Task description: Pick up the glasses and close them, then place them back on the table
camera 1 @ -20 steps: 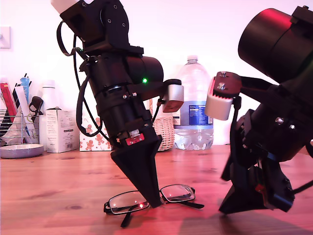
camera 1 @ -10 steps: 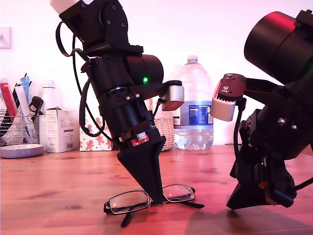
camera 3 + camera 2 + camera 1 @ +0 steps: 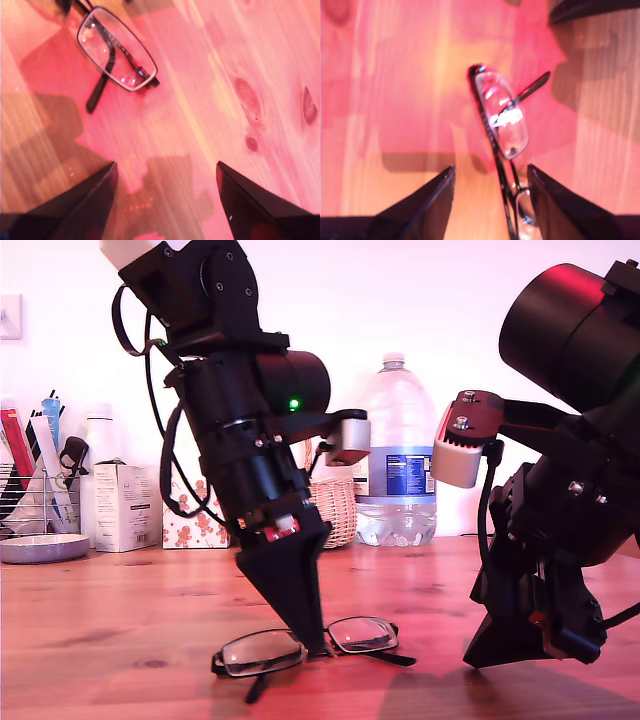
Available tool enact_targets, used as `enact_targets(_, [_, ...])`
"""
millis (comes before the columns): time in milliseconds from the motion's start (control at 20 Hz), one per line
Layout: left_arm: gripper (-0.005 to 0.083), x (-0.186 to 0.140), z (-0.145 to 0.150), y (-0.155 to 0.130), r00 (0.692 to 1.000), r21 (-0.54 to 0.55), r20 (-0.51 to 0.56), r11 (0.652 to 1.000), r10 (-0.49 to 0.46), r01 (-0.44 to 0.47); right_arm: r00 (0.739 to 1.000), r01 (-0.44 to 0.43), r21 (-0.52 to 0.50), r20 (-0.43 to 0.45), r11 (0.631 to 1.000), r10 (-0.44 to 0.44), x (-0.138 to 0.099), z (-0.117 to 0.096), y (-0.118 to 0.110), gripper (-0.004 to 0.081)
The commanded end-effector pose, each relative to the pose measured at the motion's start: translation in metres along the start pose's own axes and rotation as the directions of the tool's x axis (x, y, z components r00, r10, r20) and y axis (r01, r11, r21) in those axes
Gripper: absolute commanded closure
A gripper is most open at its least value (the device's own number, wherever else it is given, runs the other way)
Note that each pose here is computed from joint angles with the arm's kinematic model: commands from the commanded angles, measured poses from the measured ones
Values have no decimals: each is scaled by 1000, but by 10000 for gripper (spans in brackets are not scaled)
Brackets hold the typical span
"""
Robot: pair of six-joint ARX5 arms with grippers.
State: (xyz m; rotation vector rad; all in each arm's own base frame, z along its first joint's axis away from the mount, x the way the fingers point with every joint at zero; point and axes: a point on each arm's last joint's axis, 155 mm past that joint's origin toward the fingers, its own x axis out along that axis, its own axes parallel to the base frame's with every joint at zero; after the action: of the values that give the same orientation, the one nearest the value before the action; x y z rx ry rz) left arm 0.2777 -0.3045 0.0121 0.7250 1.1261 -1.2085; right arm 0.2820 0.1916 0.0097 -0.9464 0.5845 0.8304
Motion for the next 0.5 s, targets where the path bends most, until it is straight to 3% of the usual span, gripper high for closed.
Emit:
enact_targets(0, [361,-18,16,11,999,-6,42,1000,28,-27,1000,-16,1,-14,1000,16,3,-5,6,205])
enact_targets(200, [362,-38,26,22,997,-36,58,999,41,-39,1000,-15,1,-14,1000,15,3,-5,6,206])
enact_targets(300, [408,-48,26,25,998,-70,48,997,41,-38,1000,-15,2,-14,1000,15,3,-5,6,206])
enact_targets(350, [482,-53,25,27,998,-79,44,996,40,-37,1000,-13,7,-13,1000,13,3,-5,5,206])
enact_targets(450, [729,-64,23,32,999,-135,36,990,40,-35,1000,3,40,5,999,-3,3,0,1,226])
